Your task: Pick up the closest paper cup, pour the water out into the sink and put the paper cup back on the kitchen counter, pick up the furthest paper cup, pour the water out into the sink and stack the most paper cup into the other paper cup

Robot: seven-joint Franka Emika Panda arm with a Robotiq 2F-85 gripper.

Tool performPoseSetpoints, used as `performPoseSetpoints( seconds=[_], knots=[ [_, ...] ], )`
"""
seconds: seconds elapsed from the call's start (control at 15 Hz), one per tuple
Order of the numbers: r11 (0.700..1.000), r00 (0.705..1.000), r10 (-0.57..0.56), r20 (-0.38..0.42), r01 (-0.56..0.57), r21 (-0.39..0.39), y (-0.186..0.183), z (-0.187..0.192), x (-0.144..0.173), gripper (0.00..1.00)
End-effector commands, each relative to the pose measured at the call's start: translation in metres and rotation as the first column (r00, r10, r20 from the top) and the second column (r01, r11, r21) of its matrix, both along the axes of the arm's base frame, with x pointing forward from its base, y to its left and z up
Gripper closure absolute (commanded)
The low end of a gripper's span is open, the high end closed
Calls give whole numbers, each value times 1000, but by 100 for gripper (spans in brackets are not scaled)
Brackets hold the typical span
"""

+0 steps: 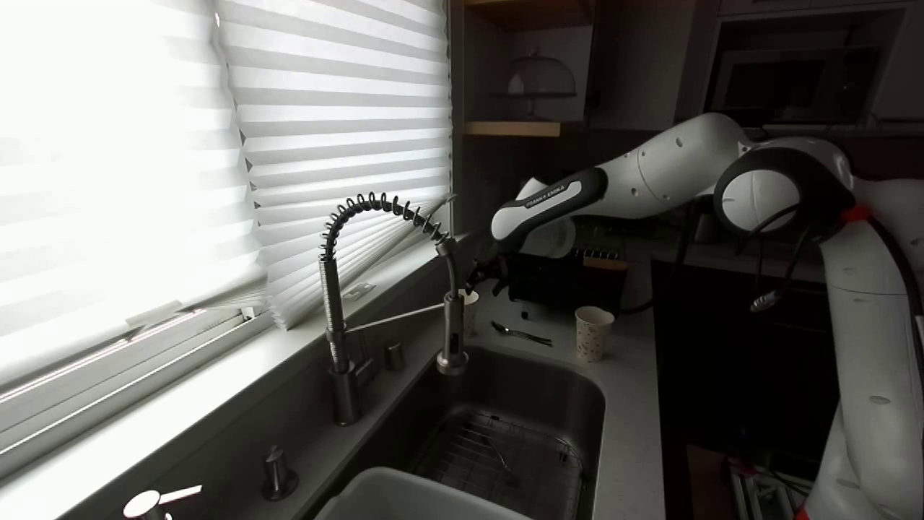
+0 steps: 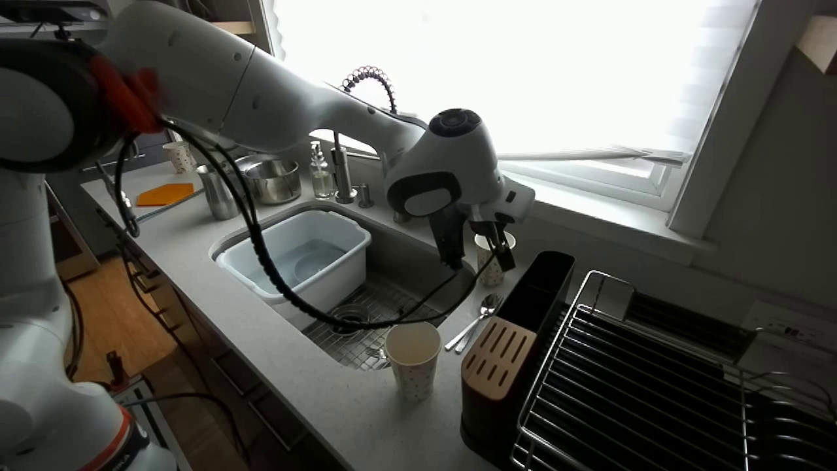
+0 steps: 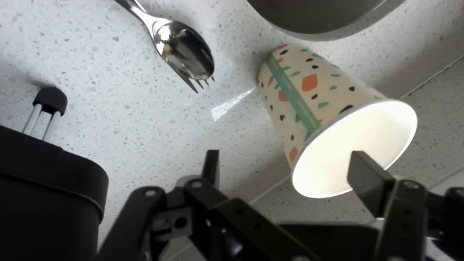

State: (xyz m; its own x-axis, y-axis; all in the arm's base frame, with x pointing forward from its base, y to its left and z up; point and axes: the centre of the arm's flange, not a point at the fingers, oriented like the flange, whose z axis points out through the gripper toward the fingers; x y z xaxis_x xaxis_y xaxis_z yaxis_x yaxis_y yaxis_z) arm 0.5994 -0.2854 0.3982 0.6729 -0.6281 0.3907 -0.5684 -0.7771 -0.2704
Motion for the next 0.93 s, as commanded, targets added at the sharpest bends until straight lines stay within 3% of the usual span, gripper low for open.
performPoseSetpoints(
  seconds=[0.0,0.53,0.87],
  knots=[
    [1000,1000,-10,-22,11,25,-4,-5,8,42],
    [999,999,-6,-32,7,31,-3,-9,13,99],
    [999,1000,15,-9,-14,41,2,3,15,99]
  ],
)
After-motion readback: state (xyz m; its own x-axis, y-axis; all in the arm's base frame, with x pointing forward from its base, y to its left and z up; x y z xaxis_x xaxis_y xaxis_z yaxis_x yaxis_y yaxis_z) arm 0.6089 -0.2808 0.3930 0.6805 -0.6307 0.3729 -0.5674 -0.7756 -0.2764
